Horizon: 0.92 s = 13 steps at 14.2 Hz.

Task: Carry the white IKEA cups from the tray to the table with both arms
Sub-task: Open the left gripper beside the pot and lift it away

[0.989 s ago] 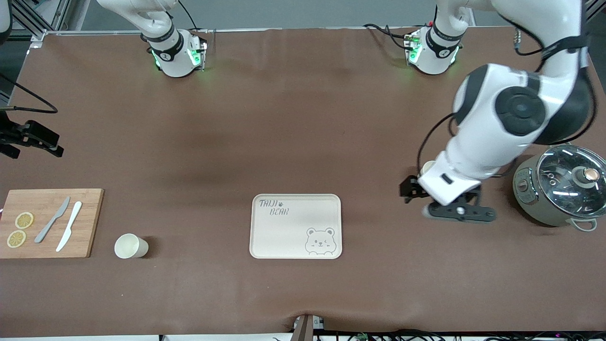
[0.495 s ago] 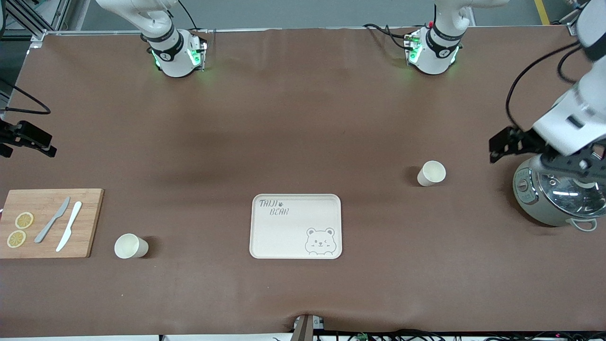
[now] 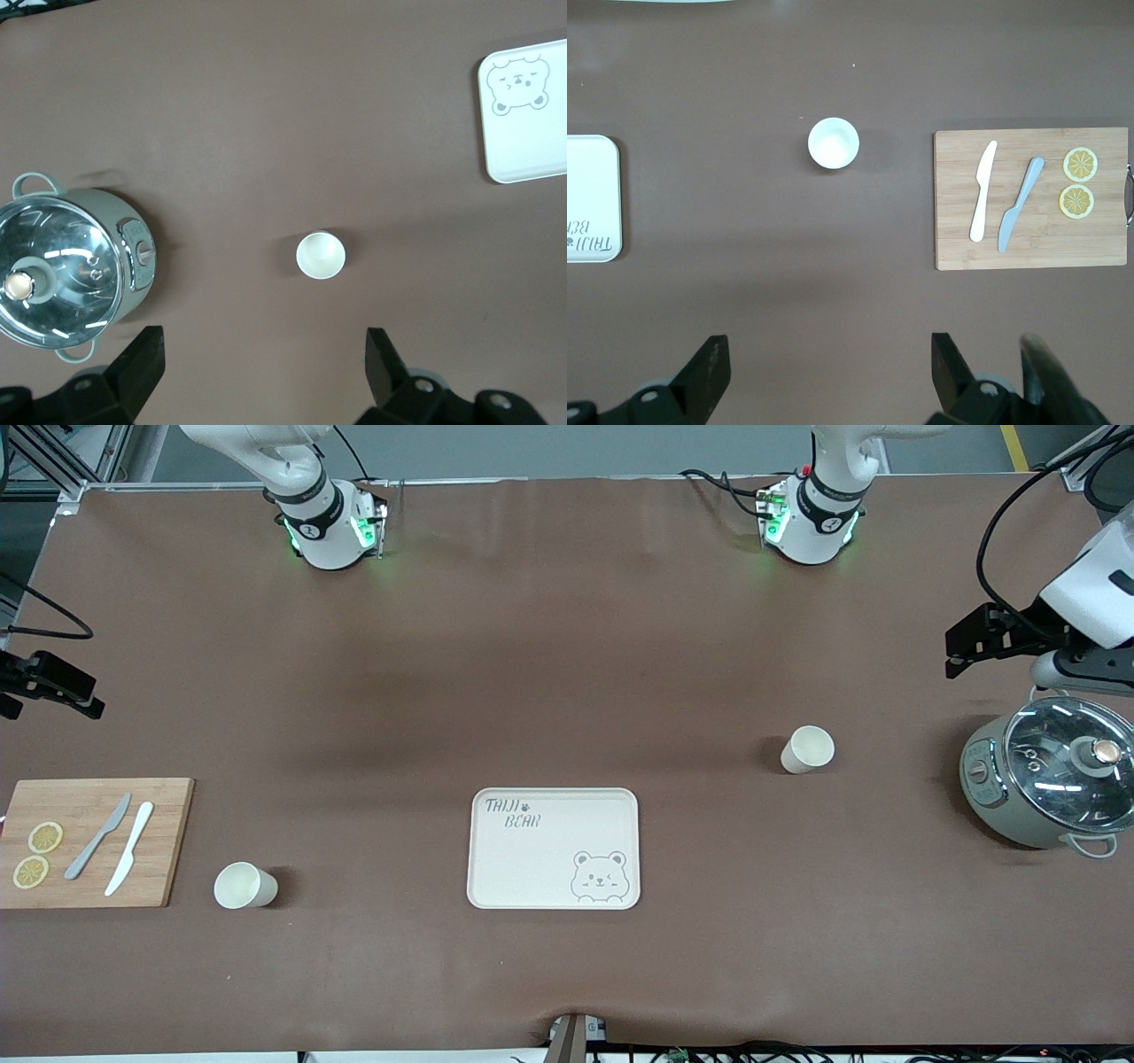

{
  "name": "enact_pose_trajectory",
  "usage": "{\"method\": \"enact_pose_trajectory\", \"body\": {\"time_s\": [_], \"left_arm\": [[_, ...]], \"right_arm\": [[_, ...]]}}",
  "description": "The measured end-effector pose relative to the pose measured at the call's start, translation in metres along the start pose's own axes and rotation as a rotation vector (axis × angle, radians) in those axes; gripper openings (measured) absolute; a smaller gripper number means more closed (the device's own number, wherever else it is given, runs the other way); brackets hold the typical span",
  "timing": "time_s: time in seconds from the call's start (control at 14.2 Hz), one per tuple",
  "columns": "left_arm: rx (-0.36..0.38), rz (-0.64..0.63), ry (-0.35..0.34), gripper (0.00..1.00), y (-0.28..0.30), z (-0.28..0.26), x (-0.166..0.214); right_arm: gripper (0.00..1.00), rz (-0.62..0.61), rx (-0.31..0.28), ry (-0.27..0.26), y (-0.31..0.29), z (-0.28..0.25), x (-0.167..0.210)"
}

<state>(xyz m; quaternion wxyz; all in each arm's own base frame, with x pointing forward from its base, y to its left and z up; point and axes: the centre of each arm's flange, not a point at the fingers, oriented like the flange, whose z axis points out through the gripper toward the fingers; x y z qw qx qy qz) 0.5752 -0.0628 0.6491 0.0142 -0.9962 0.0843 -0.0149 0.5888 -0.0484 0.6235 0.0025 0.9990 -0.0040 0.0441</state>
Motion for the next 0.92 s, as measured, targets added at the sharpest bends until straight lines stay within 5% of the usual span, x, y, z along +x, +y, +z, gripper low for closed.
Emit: {"method": "enact_pose_trajectory", "body": {"time_s": [0.92], "left_arm": [[-0.054,-0.004,0.013,1.0,-0.032,0.009,-0.008]], "right_arm": [[1.0,-0.007,0.006,0.001,-0.003,0.0,0.0]]}}
